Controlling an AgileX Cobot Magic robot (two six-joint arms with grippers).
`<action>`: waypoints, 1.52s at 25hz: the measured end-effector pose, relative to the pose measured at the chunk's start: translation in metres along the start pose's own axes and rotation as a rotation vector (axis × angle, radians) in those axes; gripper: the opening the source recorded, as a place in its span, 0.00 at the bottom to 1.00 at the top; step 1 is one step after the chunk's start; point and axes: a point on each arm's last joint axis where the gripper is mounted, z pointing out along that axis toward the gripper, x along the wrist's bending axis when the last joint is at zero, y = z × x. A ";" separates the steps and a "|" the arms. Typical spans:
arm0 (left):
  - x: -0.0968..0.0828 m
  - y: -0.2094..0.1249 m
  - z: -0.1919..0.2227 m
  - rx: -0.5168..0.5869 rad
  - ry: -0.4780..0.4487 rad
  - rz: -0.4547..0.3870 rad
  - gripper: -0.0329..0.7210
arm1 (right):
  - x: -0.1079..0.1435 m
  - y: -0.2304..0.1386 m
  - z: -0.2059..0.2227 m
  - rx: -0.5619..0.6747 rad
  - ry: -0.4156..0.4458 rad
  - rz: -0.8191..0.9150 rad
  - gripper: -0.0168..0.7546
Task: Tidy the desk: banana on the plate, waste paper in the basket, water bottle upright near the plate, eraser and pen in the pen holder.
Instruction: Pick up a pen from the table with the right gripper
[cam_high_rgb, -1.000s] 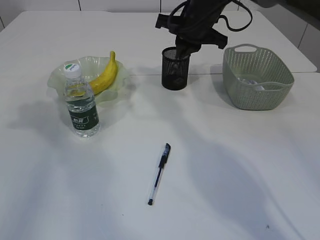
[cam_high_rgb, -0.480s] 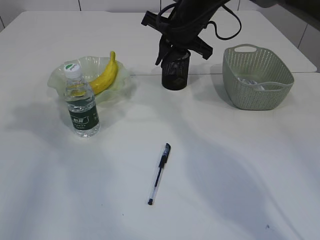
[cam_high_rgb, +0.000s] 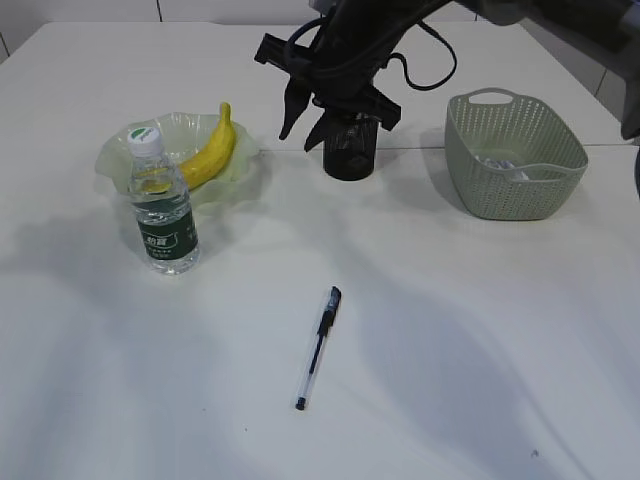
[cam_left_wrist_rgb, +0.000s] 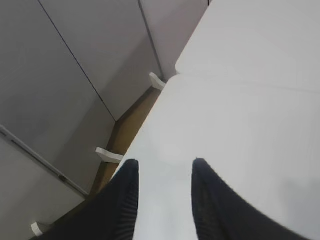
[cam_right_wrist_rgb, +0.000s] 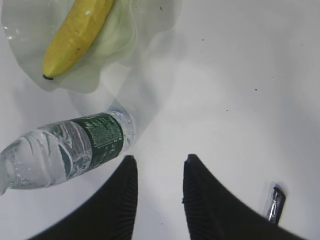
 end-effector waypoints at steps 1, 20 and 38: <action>-0.001 -0.004 0.001 0.010 -0.009 0.006 0.37 | -0.001 0.000 0.002 0.003 -0.003 0.003 0.33; -0.007 -0.015 0.002 0.028 -0.067 0.022 0.37 | -0.008 0.004 0.004 -0.031 -0.086 -0.212 0.33; -0.011 -0.014 0.002 0.016 -0.112 0.021 0.37 | -0.004 0.002 -0.007 -0.037 -0.060 -0.211 0.33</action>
